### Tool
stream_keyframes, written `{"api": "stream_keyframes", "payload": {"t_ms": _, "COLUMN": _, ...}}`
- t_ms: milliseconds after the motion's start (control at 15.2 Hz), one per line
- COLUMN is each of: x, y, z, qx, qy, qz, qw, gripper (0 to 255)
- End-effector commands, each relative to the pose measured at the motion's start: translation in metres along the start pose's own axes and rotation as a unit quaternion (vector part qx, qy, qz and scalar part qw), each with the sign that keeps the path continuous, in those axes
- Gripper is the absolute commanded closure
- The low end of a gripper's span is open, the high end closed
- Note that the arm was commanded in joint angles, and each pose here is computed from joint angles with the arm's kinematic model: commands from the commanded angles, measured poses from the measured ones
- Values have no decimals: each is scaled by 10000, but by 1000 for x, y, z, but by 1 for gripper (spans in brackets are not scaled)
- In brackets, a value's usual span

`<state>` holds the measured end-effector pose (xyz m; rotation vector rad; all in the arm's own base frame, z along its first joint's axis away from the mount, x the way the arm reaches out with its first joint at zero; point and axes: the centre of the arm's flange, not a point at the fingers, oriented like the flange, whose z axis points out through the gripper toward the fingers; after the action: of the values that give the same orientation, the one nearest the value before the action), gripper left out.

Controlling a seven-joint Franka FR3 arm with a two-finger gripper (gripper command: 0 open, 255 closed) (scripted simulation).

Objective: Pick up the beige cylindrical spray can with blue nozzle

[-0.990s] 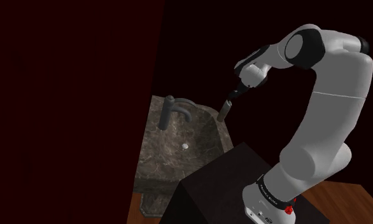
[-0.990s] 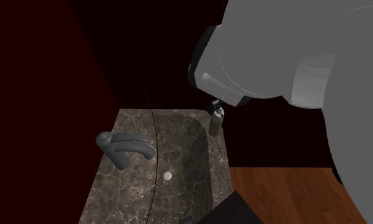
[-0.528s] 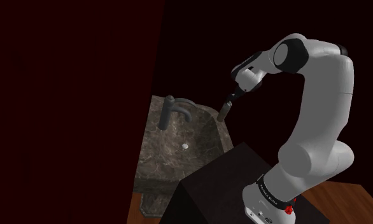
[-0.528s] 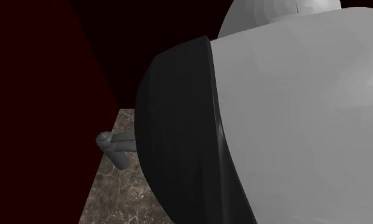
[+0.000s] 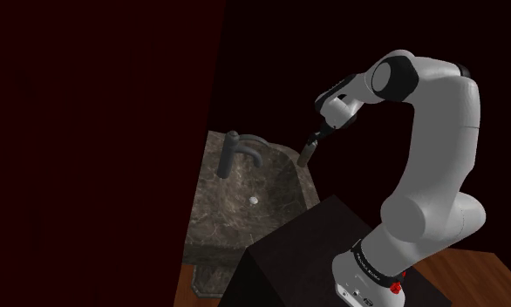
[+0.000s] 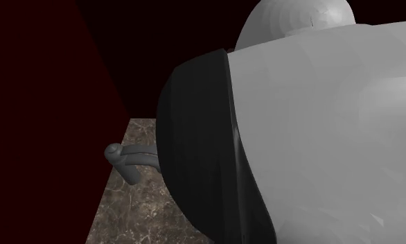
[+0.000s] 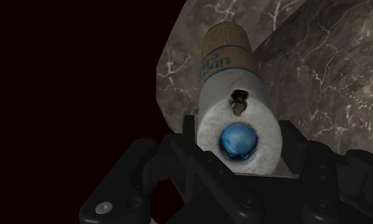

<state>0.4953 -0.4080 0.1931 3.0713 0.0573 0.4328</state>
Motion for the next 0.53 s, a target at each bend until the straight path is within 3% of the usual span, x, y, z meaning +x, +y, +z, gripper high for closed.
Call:
{"api": "stream_keyframes", "payload": {"t_ms": 0, "x": -1, "y": 0, "z": 1, "qx": 1, "qy": -6, "qz": 2, "qw": 10000, "gripper": 255}}
{"api": "stream_keyframes", "payload": {"t_ms": 462, "x": 3, "y": 1, "z": -9, "qx": 1, "qy": -6, "qz": 2, "qw": 10000, "gripper": 255}}
